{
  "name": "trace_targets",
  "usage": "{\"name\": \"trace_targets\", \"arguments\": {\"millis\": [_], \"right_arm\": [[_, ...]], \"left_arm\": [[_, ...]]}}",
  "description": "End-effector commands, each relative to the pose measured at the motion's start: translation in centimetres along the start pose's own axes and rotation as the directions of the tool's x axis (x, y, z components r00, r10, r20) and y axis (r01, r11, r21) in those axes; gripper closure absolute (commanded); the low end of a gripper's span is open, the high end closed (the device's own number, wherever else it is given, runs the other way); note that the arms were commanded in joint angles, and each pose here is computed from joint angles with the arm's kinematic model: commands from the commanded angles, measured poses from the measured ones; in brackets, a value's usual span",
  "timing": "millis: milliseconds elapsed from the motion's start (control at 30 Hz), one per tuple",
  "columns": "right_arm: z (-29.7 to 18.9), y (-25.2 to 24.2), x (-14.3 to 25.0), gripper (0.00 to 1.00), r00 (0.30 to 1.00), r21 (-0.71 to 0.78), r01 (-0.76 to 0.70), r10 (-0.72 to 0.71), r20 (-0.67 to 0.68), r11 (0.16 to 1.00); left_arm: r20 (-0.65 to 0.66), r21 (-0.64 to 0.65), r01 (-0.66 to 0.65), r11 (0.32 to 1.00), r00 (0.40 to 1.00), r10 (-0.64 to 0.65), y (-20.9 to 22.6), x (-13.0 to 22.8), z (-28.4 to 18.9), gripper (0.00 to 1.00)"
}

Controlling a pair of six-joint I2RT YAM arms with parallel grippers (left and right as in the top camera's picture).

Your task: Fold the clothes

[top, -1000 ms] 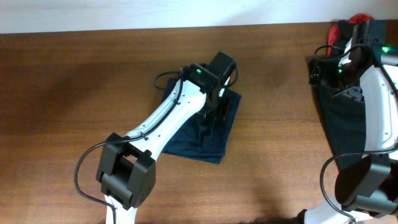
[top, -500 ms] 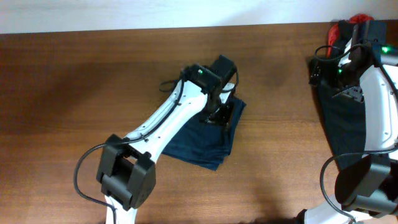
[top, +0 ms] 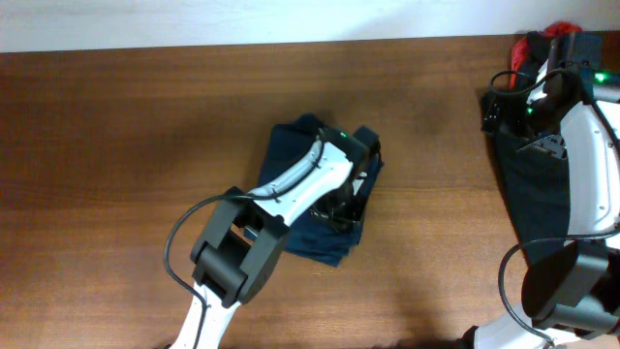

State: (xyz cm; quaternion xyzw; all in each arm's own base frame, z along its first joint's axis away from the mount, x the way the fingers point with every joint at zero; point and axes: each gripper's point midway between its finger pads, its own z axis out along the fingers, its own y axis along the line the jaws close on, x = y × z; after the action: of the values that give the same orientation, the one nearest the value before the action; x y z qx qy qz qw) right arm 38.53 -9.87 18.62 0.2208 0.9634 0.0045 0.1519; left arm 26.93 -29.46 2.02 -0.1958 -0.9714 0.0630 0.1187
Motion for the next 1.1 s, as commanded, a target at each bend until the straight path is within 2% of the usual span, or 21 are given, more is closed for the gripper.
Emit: {"name": "trace_targets", "arguments": {"millis": [0, 100, 200, 267, 333, 400, 467, 567, 667, 800, 900, 967, 1067], "right_arm": [[-0.8, -0.1, -0.4, 0.01, 1.000, 0.001, -0.003, 0.003, 0.026, 1.000], [-0.8, -0.1, -0.4, 0.01, 1.000, 0.001, -0.003, 0.003, 0.026, 1.000], [-0.8, -0.1, -0.4, 0.01, 1.000, 0.001, -0.003, 0.003, 0.026, 1.000], [-0.8, -0.1, -0.4, 0.01, 1.000, 0.001, -0.003, 0.003, 0.026, 1.000], [-0.8, -0.1, -0.4, 0.01, 1.000, 0.001, -0.003, 0.003, 0.026, 1.000], [-0.8, -0.1, -0.4, 0.01, 1.000, 0.001, -0.003, 0.003, 0.026, 1.000], [-0.8, -0.1, -0.4, 0.01, 1.000, 0.001, -0.003, 0.003, 0.026, 1.000], [-0.8, -0.1, -0.4, 0.01, 1.000, 0.001, -0.003, 0.003, 0.026, 1.000], [-0.8, -0.1, -0.4, 0.01, 1.000, 0.001, -0.003, 0.003, 0.026, 1.000], [-0.8, -0.1, -0.4, 0.01, 1.000, 0.001, -0.003, 0.003, 0.026, 1.000], [-0.8, -0.1, -0.4, 0.01, 1.000, 0.001, -0.003, 0.003, 0.026, 1.000], [-0.8, -0.1, -0.4, 0.01, 1.000, 0.001, -0.003, 0.003, 0.026, 1.000], [-0.8, -0.1, -0.4, 0.01, 1.000, 0.001, -0.003, 0.003, 0.026, 1.000]], "left_arm": [[-0.090, 0.069, 0.012, 0.998, 0.996, -0.005, -2.8, 2.0, 3.9, 0.99], [-0.072, 0.089, 0.069, 0.994, 0.995, -0.063, -5.1, 2.0, 4.4, 0.99], [-0.042, 0.225, 0.082, 0.971, 0.996, -0.074, -8.2, 0.7, 3.8, 0.99], [0.013, 0.262, 0.058, 0.963, 0.998, -0.063, -9.4, -0.9, 1.3, 0.99], [0.112, 0.238, 0.036, 0.971, 0.992, -0.064, -9.1, -3.1, -3.7, 0.99], [0.200, 0.147, 0.082, 0.986, 0.974, -0.111, -6.3, -4.5, -8.0, 0.99], [0.223, 0.093, 0.149, 0.984, 0.961, -0.166, -3.0, -4.9, -10.3, 0.99], [0.221, -0.008, 0.284, 0.959, 0.935, -0.276, 5.7, -5.6, -11.1, 0.99], [0.236, -0.003, 0.325, 0.946, 0.919, -0.315, 11.1, -7.0, -10.5, 0.99], [0.277, 0.012, 0.314, 0.949, 0.911, -0.305, 12.0, -8.9, -7.9, 0.99], [0.249, 0.001, 0.317, 0.948, 0.918, -0.308, 12.4, -9.4, -4.8, 0.99], [0.243, -0.065, 0.334, 0.940, 0.919, -0.310, 13.7, -9.6, -3.1, 0.98], [0.320, -0.182, 0.425, 0.886, 0.878, -0.356, 16.3, -9.7, -4.4, 0.99]]}}
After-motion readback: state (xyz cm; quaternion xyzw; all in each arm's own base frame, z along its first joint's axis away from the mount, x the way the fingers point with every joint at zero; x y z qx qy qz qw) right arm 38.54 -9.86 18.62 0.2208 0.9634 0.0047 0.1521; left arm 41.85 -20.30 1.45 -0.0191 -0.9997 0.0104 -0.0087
